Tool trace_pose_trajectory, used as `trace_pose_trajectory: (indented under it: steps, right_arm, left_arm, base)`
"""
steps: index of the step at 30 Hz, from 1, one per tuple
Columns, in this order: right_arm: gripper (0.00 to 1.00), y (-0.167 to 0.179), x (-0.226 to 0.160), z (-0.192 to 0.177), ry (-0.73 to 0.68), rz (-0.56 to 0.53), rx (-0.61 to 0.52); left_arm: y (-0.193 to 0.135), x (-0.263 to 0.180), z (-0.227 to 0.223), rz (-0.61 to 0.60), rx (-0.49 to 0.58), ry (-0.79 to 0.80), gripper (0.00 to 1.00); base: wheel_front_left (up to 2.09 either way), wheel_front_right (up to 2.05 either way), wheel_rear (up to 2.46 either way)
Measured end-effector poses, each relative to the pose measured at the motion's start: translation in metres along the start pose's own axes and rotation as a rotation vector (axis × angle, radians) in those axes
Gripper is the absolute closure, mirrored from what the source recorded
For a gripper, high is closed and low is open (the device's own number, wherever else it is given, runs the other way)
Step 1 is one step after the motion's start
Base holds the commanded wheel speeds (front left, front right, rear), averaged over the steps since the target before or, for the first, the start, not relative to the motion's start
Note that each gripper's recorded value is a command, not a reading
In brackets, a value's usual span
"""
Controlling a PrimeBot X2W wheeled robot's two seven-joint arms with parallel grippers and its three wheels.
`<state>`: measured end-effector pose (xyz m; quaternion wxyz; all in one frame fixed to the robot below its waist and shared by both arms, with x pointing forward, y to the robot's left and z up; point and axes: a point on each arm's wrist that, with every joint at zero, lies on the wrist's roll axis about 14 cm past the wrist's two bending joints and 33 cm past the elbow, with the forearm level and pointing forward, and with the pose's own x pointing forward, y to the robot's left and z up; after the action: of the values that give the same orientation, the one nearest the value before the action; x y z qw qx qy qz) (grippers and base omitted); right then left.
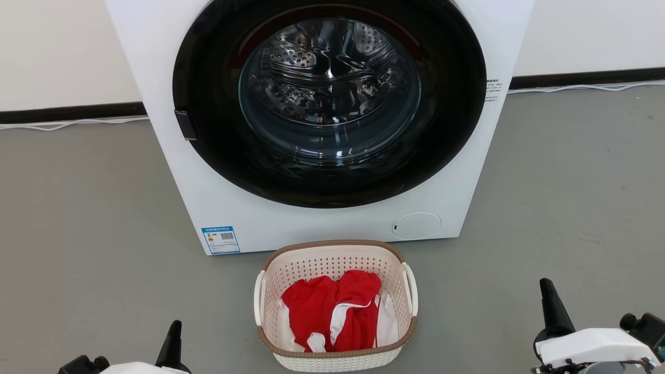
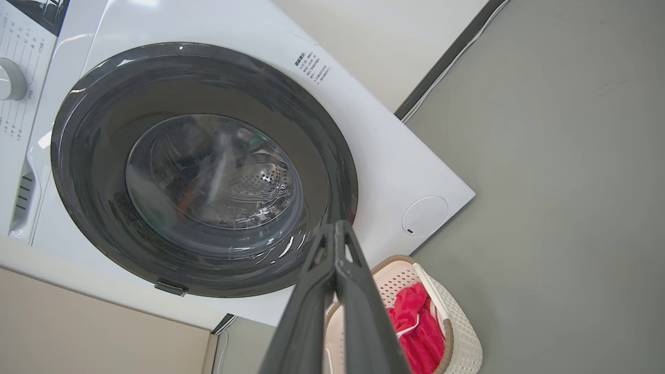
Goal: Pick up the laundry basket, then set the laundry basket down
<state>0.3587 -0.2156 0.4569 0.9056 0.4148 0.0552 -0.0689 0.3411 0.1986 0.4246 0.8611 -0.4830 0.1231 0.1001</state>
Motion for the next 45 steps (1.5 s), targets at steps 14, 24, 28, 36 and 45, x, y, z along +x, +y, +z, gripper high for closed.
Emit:
trace_pose_trajectory:
  steps: [14,24,28,36,45]
  right_arm:
    - [1.00,0.004,0.002,0.000,0.008,0.008,0.176]
    - [1.00,0.006,0.004,0.001,0.009,0.011,0.304]
    - [1.00,0.006,0.004,0.001,0.013,0.014,0.356]
    - [1.00,0.011,0.006,0.003,0.015,0.029,0.459]
    - [1.00,0.013,0.007,0.004,0.019,0.041,0.555]
  left_arm:
    - [-0.012,0.005,0.003,-0.042,-0.137,0.007,1.00]
    - [-0.025,0.009,0.006,-0.090,-0.239,0.012,1.00]
    - [-0.027,0.009,0.007,-0.101,-0.278,0.016,1.00]
    - [-0.035,0.011,0.012,-0.136,-0.353,0.013,1.00]
    - [-0.040,0.012,0.015,-0.165,-0.427,0.014,1.00]
  base:
    - [0.00,0.00,0.00]
    - [0.00,0.00,0.00]
    - [0.00,0.00,0.00]
    - [0.00,0.00,0.00]
    - [0.00,0.00,0.00]
